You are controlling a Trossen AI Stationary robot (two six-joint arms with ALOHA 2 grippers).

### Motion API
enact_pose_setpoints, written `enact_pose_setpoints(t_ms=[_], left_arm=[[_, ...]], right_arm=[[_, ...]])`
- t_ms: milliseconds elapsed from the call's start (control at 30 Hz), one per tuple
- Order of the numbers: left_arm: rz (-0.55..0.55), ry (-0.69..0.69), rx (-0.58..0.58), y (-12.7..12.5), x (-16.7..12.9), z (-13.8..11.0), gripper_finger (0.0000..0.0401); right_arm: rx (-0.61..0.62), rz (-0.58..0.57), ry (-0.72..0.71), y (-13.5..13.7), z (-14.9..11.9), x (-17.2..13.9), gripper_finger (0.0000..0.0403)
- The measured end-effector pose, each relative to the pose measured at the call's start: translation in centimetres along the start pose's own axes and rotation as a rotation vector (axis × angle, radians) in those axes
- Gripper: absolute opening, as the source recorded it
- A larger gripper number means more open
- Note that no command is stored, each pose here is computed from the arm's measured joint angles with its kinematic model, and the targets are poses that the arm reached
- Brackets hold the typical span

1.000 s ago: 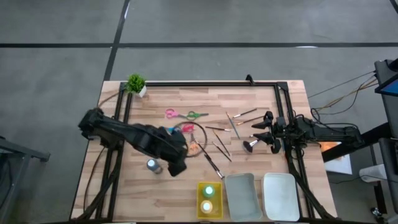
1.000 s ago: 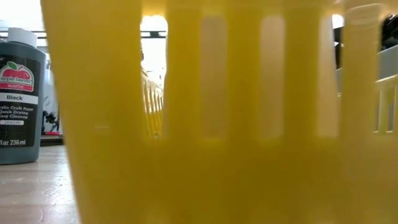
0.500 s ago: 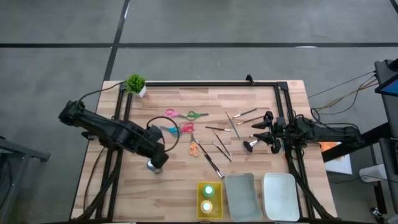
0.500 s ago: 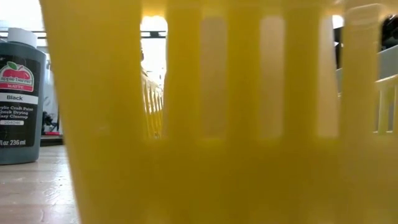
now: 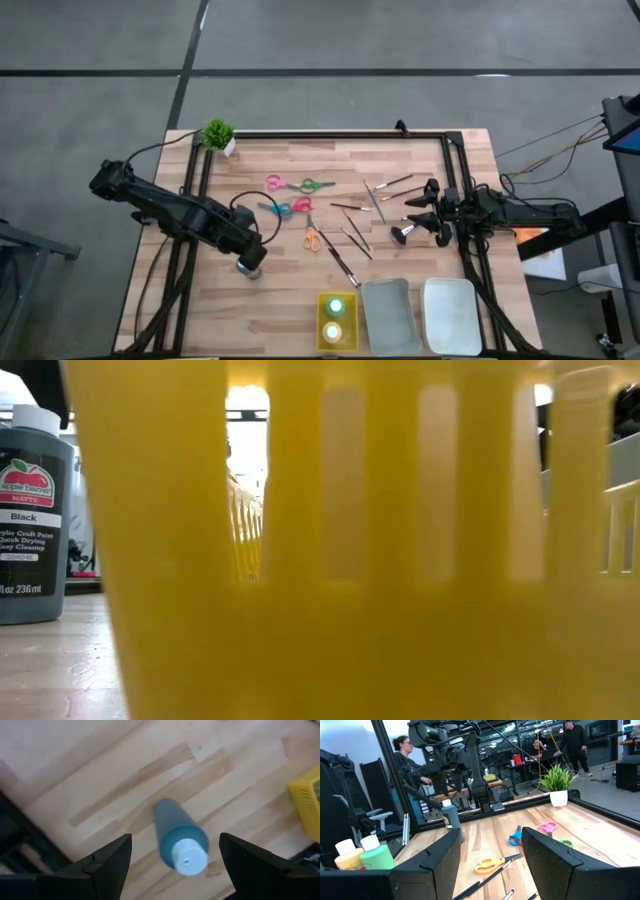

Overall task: Pick & Place Paint Supplies
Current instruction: Put the blue paint bottle into the yellow bin

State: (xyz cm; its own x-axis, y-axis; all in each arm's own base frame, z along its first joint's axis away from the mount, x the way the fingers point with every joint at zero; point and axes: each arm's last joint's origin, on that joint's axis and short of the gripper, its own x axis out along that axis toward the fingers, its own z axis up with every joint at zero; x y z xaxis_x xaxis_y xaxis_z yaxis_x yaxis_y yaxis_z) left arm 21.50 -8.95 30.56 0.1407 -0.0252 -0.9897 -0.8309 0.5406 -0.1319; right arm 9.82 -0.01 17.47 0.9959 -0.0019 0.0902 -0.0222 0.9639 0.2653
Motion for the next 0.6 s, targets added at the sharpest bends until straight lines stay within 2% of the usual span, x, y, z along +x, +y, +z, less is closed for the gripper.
enact_pose_setpoints(t_ms=[600], left_arm=[[-0.059, 0.114, -0.02, -0.2, 4.0, -0.4, 0.0304]], right_arm=[[0.0, 0.0, 0.0, 0.0, 0.0, 0.0, 0.0207]])
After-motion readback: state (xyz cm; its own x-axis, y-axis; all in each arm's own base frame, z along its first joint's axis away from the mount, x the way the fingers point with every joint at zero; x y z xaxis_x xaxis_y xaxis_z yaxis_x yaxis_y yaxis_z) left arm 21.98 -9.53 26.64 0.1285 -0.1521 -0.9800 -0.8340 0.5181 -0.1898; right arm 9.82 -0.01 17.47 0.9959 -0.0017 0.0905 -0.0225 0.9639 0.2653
